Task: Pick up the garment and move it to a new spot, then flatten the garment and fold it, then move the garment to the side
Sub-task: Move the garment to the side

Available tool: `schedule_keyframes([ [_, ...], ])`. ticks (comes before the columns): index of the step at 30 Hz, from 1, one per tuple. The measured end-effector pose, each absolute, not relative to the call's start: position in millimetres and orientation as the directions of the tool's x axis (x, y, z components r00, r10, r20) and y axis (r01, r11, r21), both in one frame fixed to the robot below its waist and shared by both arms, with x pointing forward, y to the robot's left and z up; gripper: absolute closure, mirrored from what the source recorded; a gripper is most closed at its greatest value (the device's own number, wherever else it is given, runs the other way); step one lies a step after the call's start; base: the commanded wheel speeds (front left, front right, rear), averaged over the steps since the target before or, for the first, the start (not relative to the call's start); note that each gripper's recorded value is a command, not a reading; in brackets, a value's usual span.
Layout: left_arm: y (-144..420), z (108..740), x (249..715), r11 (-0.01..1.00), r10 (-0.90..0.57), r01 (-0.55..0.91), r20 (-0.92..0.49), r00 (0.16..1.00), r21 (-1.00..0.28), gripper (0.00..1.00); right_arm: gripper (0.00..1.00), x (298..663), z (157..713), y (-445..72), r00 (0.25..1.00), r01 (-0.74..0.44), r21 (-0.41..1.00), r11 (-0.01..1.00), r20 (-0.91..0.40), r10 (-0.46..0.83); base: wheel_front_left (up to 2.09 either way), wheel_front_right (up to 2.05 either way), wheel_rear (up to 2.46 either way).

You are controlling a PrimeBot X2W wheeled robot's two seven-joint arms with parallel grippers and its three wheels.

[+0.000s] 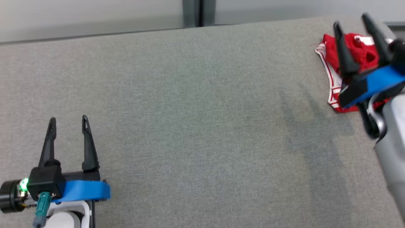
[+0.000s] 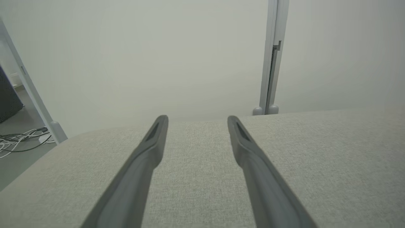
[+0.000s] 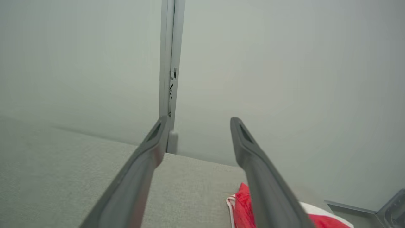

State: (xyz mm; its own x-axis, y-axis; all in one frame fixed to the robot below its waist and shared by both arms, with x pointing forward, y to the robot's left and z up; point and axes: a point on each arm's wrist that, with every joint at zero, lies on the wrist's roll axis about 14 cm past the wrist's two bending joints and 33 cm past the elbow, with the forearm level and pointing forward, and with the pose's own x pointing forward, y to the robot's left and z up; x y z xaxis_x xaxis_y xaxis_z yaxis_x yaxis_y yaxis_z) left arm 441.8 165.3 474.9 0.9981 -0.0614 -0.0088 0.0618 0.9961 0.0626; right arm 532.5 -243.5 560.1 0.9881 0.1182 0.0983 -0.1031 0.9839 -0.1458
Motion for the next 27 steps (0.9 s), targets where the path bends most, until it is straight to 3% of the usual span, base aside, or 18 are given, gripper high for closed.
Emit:
schedule_keyframes([
  [14, 186.5, 472.9, 403.7, 0.999, -0.006, 0.007, -0.035, 0.999, 0.034, 0.00, 0.00, 440.5, 493.7, -214.3, 0.995, -0.096, 0.025, 0.995, 0.003, 0.096, 0.00, 0.00, 0.00],
  [27, 202.7, 473.4, 377.0, 0.999, 0.033, -0.032, -0.044, 0.998, 0.031, 0.00, 0.00, 395.1, 491.0, -211.2, 0.999, -0.045, 0.065, 0.997, 0.017, 0.044, 0.00, 0.00, 0.00],
])
